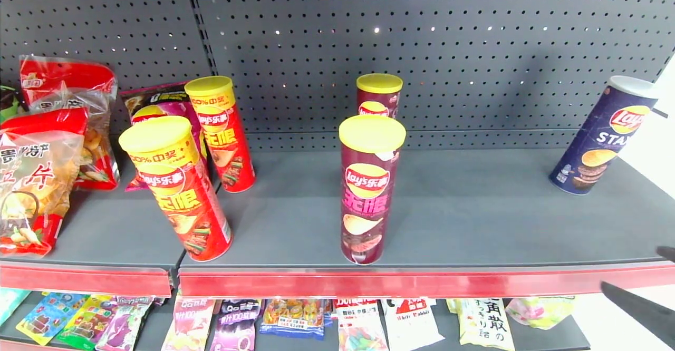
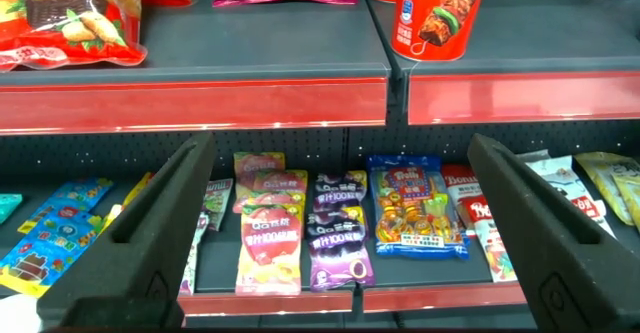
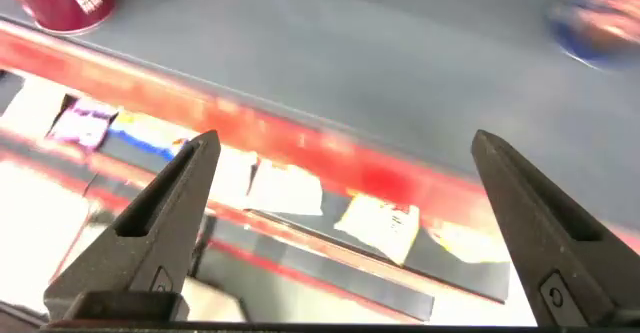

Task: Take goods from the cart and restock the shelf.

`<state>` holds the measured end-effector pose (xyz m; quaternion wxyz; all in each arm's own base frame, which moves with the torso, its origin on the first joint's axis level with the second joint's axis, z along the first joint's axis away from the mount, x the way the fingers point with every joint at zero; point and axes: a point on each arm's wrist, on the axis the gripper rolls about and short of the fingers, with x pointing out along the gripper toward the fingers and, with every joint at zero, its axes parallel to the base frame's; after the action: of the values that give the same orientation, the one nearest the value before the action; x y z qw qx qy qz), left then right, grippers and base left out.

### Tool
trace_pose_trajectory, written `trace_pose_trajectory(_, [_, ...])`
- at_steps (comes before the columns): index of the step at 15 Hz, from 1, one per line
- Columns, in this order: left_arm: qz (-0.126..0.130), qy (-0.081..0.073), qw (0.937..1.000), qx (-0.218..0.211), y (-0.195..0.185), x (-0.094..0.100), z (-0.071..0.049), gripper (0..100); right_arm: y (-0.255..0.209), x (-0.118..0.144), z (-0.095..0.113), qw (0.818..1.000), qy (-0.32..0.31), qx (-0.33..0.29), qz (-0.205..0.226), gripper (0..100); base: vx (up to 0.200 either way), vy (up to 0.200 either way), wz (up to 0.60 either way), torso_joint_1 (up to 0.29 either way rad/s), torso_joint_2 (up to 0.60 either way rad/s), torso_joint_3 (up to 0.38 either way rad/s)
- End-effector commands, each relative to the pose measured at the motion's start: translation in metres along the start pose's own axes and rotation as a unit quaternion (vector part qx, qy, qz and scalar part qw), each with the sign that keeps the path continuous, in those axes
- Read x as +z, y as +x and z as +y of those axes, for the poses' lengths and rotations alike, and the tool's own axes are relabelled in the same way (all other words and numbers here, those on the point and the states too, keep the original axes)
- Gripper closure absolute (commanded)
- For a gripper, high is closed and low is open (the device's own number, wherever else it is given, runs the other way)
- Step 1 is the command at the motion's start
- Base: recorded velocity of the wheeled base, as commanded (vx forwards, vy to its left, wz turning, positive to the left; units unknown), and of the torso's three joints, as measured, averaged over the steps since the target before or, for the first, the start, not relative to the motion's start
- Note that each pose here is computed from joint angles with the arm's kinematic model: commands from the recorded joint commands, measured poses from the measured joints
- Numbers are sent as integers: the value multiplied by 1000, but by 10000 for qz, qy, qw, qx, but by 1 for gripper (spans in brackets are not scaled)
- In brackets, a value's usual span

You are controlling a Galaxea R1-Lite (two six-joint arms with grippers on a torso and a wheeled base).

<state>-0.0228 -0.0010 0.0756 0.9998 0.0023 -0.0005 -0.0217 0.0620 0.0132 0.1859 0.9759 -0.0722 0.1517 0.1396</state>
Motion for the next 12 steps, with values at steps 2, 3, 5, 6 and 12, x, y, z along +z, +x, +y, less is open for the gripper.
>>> trace_pose_trajectory(2, [-3, -8, 10000, 2, 0, 0, 0, 0, -57, -56, 18, 9888, 224, -1173, -900, 0, 0, 0, 0, 0, 0, 0])
trace_pose_trajectory(3, [-3, -8, 10000, 2, 0, 0, 0, 0, -61, -60, 20, 9881, 166, -1108, -1056, 0, 0, 0, 0, 0, 0, 0])
trace_pose_trajectory(5, [-3, 0, 10000, 2, 0, 0, 0, 0, -64, -83, 25, 9877, 79, -893, -1283, 0, 0, 0, 0, 0, 0, 0])
trace_pose_trajectory(6, [-3, 0, 10000, 2, 0, 0, 0, 0, -61, -101, 27, 9864, 76, -896, -1373, 0, 0, 0, 0, 0, 0, 0])
trace_pose_trajectory(12, [-3, -8, 10000, 2, 0, 0, 0, 0, -41, -127, 23, 9797, 787, -1413, -1185, 0, 0, 0, 0, 0, 0, 0])
